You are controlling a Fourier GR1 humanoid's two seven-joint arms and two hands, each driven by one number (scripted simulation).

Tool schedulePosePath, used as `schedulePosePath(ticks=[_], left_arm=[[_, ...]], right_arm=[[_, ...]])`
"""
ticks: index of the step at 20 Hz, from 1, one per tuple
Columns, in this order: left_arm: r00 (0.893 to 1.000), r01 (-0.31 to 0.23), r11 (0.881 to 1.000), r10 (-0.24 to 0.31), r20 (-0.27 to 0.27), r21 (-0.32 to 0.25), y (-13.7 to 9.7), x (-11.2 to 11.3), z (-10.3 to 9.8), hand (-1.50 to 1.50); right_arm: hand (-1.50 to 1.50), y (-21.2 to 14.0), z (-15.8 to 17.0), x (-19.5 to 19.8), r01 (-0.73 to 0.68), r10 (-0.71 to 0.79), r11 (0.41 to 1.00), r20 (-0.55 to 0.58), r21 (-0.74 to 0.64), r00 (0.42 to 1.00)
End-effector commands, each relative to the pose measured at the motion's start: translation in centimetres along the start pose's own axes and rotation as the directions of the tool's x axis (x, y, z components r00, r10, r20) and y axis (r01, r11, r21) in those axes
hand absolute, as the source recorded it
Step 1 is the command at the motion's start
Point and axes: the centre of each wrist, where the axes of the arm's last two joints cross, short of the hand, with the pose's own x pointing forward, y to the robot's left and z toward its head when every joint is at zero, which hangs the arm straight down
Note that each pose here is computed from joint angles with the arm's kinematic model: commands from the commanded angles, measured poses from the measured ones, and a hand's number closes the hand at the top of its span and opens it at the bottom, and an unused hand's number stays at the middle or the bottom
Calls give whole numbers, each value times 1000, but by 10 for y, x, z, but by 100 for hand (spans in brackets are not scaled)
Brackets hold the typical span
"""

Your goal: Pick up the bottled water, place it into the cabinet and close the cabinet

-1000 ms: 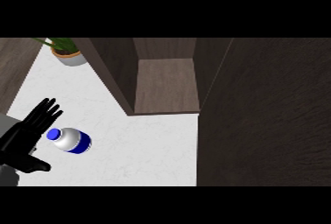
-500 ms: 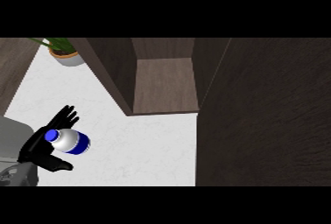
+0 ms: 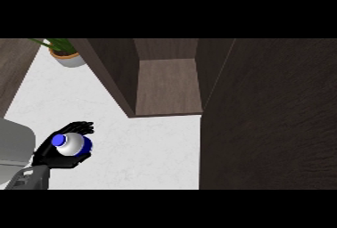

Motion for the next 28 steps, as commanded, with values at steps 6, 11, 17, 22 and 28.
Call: schedulePosePath(ticks=[6, 11, 17, 22, 28], left_arm=[[985, 99, 993, -88, 150, -68, -13, -17, 0, 150], [942, 217, 975, -224, 252, 53, -40, -39, -1, 150], [934, 185, 951, -249, 257, 249, -119, -79, -6, 150], [932, 131, 967, -196, 305, 218, -128, -71, -20, 150], [934, 89, 986, -133, 331, 144, -157, -45, -63, 150]], right_arm=[[-150, 5, -2, 33, -22, 21, 1000, 58, 15, 998], [-150, 9, 4, 35, -9, 9, 1000, 35, 12, 999], [-150, 5, 6, 36, -27, 28, 999, 34, -38, 999], [-150, 4, 8, 31, -25, 25, 1000, -2, -12, 1000], [-150, 8, 4, 29, -5, 5, 1000, 18, -21, 1000]])
